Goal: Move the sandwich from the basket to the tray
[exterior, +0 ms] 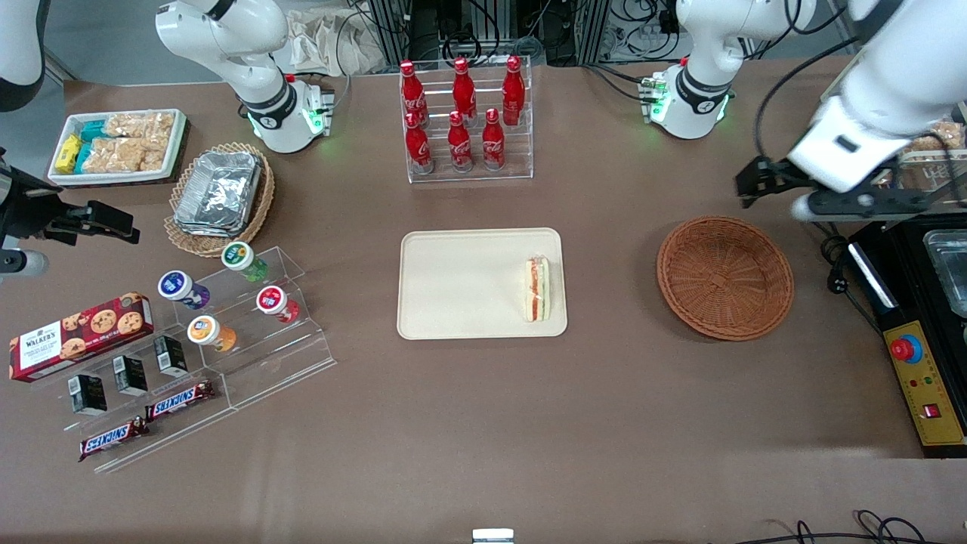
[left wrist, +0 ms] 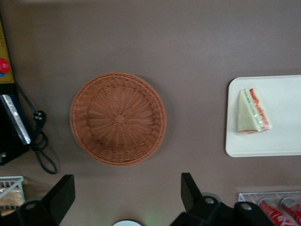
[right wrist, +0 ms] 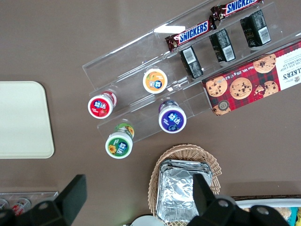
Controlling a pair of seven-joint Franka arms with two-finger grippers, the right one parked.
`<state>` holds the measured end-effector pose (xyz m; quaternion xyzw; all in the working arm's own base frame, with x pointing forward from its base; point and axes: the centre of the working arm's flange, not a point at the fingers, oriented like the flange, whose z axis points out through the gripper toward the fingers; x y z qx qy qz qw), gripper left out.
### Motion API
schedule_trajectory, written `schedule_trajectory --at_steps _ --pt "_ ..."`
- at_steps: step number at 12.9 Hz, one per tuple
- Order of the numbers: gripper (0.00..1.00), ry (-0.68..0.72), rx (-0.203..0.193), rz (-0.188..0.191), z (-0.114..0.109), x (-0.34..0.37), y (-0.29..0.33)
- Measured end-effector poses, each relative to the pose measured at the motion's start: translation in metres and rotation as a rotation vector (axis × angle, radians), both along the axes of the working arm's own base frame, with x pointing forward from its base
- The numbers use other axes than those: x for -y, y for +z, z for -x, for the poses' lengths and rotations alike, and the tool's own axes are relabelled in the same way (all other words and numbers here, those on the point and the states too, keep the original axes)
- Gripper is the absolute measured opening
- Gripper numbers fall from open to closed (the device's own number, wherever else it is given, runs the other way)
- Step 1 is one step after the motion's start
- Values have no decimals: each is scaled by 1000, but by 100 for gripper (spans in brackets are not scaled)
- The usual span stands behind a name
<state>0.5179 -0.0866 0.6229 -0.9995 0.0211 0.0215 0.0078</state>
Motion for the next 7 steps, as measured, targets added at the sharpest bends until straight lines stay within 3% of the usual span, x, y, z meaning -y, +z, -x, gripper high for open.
schedule_trajectory --at_steps 3,7 --pt "100 -6 0 10 -1 -45 1" --pt "100 -21 -16 9 -7 -37 -9"
